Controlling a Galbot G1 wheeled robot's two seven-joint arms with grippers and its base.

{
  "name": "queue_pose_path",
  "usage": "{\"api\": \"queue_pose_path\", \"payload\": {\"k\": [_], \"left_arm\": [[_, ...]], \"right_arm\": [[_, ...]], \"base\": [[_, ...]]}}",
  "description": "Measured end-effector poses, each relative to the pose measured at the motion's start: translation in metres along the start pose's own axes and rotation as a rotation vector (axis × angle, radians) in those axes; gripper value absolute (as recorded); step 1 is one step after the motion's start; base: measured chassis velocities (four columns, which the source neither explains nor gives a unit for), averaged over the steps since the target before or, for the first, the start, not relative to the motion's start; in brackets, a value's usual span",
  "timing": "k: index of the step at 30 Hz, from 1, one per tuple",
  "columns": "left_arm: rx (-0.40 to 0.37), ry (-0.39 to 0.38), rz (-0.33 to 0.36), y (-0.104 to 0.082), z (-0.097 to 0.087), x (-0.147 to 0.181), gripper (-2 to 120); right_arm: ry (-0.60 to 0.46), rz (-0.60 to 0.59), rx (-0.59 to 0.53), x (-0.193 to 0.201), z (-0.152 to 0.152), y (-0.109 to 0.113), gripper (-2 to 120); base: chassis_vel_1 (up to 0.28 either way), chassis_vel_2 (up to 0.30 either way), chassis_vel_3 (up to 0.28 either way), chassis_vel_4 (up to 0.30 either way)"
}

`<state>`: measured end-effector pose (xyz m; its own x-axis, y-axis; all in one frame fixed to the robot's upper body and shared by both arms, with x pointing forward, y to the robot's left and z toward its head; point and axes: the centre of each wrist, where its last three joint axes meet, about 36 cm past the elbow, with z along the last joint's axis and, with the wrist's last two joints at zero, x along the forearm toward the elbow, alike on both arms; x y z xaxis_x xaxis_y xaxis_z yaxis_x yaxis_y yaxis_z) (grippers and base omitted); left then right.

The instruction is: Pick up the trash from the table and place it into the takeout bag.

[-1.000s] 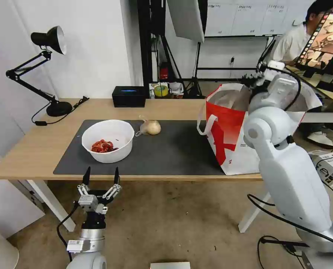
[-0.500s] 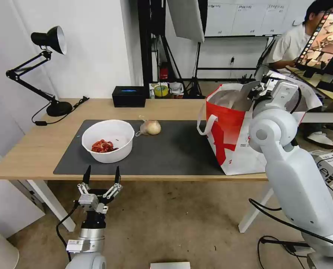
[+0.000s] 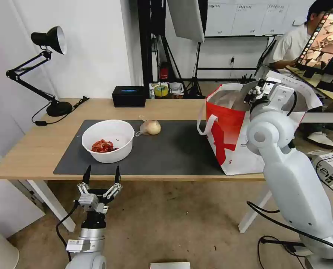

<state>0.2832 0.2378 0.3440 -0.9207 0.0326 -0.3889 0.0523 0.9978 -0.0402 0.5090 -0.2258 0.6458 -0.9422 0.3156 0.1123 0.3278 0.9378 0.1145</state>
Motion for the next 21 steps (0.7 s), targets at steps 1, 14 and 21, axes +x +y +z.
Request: {"api": "queue_pose_path", "payload": {"k": [1,14,21], "left_arm": [[0.0,0.0,0.0,0.0,0.0,0.0,100],[-0.002,0.002,-0.003,0.0002,0.0006,0.0002,100],[-0.002,0.001,-0.004,0.0004,-0.0002,0.0002,100]], "right_arm": [[0.0,0.0,0.0,0.0,0.0,0.0,42],[-0.009,-0.01,-0.003,-0.0009,-0.0034,0.0018,91],[-0.061,-0.06,-0.008,0.0065,-0.0069,0.0026,100]], "base": [[0.0,0.0,0.0,0.0],[0.0,0.0,0.0,0.0],[0.0,0.0,0.0,0.0]]}}
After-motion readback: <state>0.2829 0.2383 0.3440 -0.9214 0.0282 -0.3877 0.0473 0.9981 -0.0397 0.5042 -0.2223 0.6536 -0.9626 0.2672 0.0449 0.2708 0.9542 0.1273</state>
